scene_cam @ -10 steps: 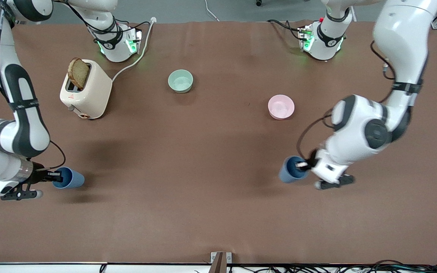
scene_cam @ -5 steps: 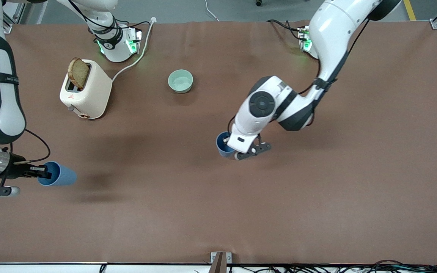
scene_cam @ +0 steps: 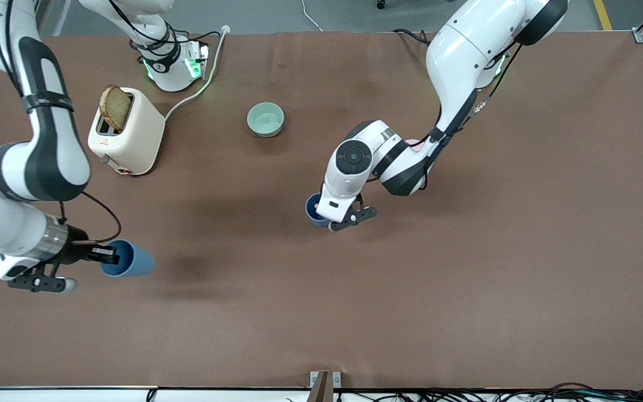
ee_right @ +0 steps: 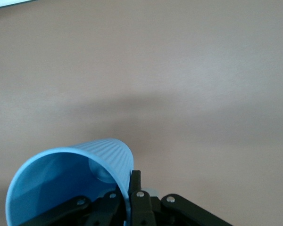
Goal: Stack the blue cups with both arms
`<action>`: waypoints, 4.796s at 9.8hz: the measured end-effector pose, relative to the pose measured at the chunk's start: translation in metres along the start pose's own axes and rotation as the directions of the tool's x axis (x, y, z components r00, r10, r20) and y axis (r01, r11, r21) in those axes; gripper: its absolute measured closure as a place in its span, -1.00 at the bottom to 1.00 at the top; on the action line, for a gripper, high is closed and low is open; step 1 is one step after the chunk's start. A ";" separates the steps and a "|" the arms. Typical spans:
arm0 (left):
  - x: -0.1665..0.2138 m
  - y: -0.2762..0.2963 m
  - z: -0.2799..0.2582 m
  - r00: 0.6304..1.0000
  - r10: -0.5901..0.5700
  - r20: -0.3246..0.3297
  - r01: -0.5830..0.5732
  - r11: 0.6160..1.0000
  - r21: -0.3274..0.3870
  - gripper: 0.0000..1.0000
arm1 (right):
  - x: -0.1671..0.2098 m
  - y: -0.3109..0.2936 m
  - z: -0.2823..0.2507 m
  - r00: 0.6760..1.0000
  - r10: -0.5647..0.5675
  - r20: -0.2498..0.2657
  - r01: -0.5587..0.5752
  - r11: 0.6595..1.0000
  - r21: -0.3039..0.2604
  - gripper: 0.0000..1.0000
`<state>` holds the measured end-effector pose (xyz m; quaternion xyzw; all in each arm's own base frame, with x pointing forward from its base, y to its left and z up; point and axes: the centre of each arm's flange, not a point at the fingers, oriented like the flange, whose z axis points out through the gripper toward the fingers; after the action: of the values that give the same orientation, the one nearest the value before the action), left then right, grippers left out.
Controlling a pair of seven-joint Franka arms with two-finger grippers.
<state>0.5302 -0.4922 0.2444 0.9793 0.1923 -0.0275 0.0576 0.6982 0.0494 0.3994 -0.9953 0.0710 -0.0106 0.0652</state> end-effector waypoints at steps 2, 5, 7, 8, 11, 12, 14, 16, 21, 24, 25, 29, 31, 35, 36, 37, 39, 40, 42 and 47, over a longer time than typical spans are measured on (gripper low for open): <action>0.016 0.006 -0.044 1.000 -0.015 -0.025 0.015 1.000 -0.006 -0.17 | -0.015 -0.064 0.000 0.998 0.058 -0.002 -0.058 0.998 0.006 0.92; 0.041 -0.024 -0.236 0.989 -0.076 -0.127 0.075 0.997 -0.010 -0.98 | -0.070 -0.191 -0.004 0.991 0.133 0.002 -0.133 0.991 0.022 0.92; 0.051 -0.087 -0.366 0.968 -0.040 -0.248 0.042 0.999 0.006 -1.00 | -0.126 -0.278 0.004 0.990 0.138 0.022 -0.139 0.990 0.022 0.92; 0.066 -0.129 -0.410 0.960 0.027 -0.279 -0.015 0.999 0.043 -1.00 | -0.156 -0.314 0.009 0.991 0.128 0.032 -0.128 0.992 0.020 0.92; 0.115 -0.238 -0.473 0.953 0.152 -0.261 -0.123 0.985 0.123 -1.00 | -0.207 -0.367 0.025 0.994 0.101 0.047 -0.102 0.995 0.014 0.92; 0.122 -0.259 -0.477 0.956 0.190 -0.224 -0.158 0.976 0.152 -1.00 | -0.208 -0.369 0.034 0.994 0.097 0.047 -0.098 0.995 0.014 0.92; 0.128 -0.290 -0.488 0.952 0.250 -0.176 -0.222 0.961 0.168 -1.00 | -0.211 -0.375 0.056 0.995 0.090 0.051 -0.090 0.996 0.011 0.92; 0.124 -0.306 -0.495 0.949 0.278 -0.150 -0.249 0.951 0.185 -1.00 | -0.212 -0.380 0.074 0.995 0.084 0.053 -0.084 0.996 0.009 0.92; 0.147 -0.348 -0.476 0.957 0.279 -0.077 -0.264 0.951 0.161 -1.00 | -0.211 -0.378 0.092 0.996 0.076 0.048 -0.076 0.997 -0.013 0.92; 0.141 -0.337 -0.465 0.952 0.301 -0.051 -0.289 0.943 0.164 -1.00 | -0.210 -0.377 0.104 0.996 0.074 0.049 -0.073 0.997 -0.024 0.92; 0.136 -0.329 -0.453 0.948 0.318 -0.025 -0.309 0.936 0.169 -1.00 | -0.210 -0.376 0.104 0.996 0.074 0.047 -0.073 0.997 -0.023 0.92; 0.124 -0.313 -0.430 0.922 0.386 0.030 -0.385 0.905 0.180 -1.00 | -0.209 -0.374 0.112 0.996 0.075 0.045 -0.074 0.997 -0.026 0.90; 0.126 -0.325 -0.438 0.895 0.445 0.035 -0.443 0.879 0.177 -1.00 | -0.209 -0.374 0.114 0.996 0.075 0.046 -0.074 0.997 -0.028 0.64; 0.139 -0.350 -0.444 0.905 0.424 0.031 -0.424 0.893 0.150 -1.00 | -0.201 -0.372 0.107 0.996 0.082 0.025 -0.081 0.997 -0.019 -0.30; 0.137 -0.348 -0.444 0.911 0.412 0.030 -0.412 0.901 0.136 -1.00 | -0.188 -0.365 0.089 0.996 0.089 -0.007 -0.089 0.996 -0.010 -0.57; 0.136 -0.347 -0.445 0.915 0.402 0.026 -0.402 0.906 0.134 -1.00 | -0.171 -0.348 0.058 0.994 0.100 -0.034 -0.101 0.995 -0.012 -0.84; 0.134 -0.346 -0.447 0.918 0.397 0.021 -0.396 0.908 0.135 -1.00 | -0.142 -0.280 -0.020 0.993 0.120 -0.003 -0.120 0.990 -0.071 -1.00; 0.134 -0.346 -0.447 0.918 0.396 0.019 -0.395 0.909 0.134 -1.00 | -0.128 -0.234 -0.059 0.991 0.135 0.003 -0.134 0.987 -0.084 -1.00; 0.135 -0.347 -0.448 0.918 0.396 0.012 -0.394 0.909 0.134 -1.00 | -0.100 -0.129 -0.120 0.987 0.162 -0.010 -0.162 0.983 -0.087 -1.00; 0.139 -0.352 -0.456 0.920 0.392 -0.017 -0.384 0.909 0.162 -1.00 | -0.088 0.055 -0.221 0.998 0.067 0.000 -0.067 0.993 -0.095 -1.00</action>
<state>0.5393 -0.0607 0.6501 0.9998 -0.0075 -0.0066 -0.0194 0.5965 -0.0200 0.6106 -0.9943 0.1048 -0.0037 0.0183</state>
